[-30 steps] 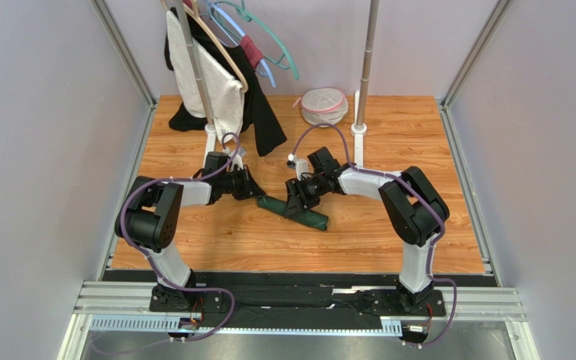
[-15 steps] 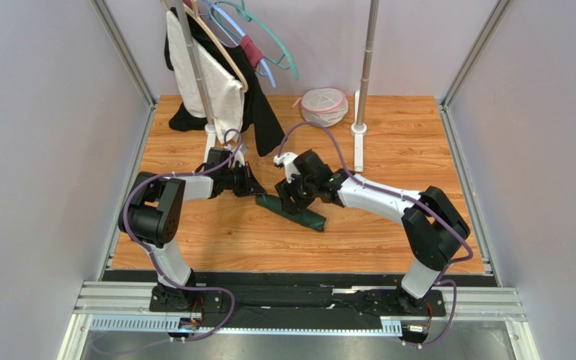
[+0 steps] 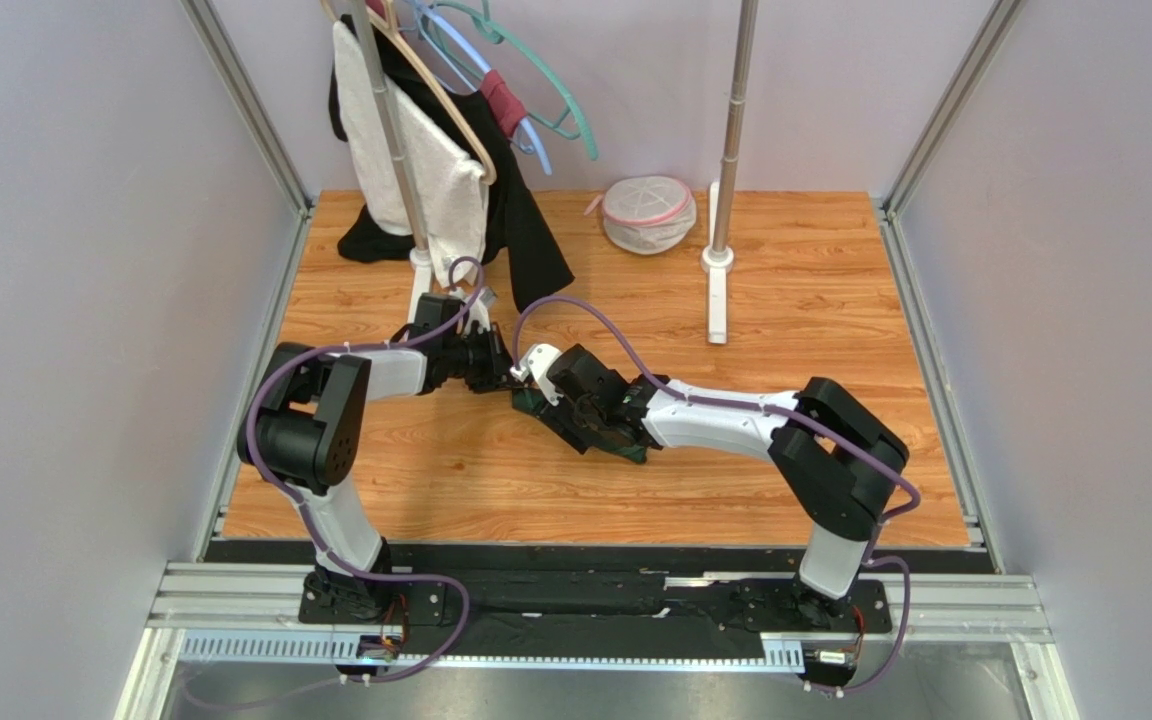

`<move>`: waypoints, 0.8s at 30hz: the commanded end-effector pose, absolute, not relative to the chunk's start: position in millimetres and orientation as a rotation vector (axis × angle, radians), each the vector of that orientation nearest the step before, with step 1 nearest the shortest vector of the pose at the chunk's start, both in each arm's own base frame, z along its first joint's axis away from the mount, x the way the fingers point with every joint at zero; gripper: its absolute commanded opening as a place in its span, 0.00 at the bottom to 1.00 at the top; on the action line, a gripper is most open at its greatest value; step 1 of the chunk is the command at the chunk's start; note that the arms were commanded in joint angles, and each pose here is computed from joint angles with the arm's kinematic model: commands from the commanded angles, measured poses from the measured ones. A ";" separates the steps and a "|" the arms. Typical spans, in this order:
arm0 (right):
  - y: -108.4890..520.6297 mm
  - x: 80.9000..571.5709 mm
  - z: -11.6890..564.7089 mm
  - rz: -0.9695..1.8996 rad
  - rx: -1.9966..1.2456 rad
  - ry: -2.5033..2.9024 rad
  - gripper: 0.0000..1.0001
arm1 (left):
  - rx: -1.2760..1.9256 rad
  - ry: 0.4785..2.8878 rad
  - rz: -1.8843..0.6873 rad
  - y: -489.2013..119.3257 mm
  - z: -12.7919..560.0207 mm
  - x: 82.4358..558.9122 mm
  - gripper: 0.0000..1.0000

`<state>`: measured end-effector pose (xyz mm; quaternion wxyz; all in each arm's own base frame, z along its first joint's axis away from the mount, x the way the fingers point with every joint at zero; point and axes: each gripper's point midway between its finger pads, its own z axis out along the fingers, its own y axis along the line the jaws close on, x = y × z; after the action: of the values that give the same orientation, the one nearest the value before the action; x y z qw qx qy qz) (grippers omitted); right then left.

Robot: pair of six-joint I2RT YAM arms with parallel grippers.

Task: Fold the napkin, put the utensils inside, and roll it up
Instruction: Roll the napkin with the utensil

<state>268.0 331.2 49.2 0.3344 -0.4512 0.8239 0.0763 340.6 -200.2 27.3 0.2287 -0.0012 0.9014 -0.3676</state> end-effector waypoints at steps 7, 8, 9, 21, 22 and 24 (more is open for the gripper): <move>332.6 266.2 30.1 0.178 -1.239 2.153 0.51 | 0.025 2.466 -0.996 -200.5 32.1 351.6 0.00; 332.2 265.6 24.4 0.171 -1.250 2.167 0.51 | 0.027 2.464 -0.998 -200.7 32.8 351.6 0.00; 331.6 266.2 22.2 0.169 -1.247 2.178 0.51 | 0.028 2.460 -1.003 -201.3 34.0 352.3 0.00; 311.1 259.8 -2.3 0.433 -1.117 2.440 0.32 | 0.034 2.378 -1.020 -203.9 57.4 358.6 0.41; 307.4 258.1 -6.8 0.439 -1.108 2.472 0.31 | 0.021 2.369 -1.002 -202.1 59.9 361.0 0.47; 300.2 260.1 -10.1 0.456 -1.056 2.518 0.29 | 0.002 2.346 -0.972 -198.6 69.8 364.5 0.59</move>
<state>277.6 325.6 22.7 0.2728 -0.4107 0.8564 0.1536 346.4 -200.2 31.6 0.2355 -0.0047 0.9004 -0.3657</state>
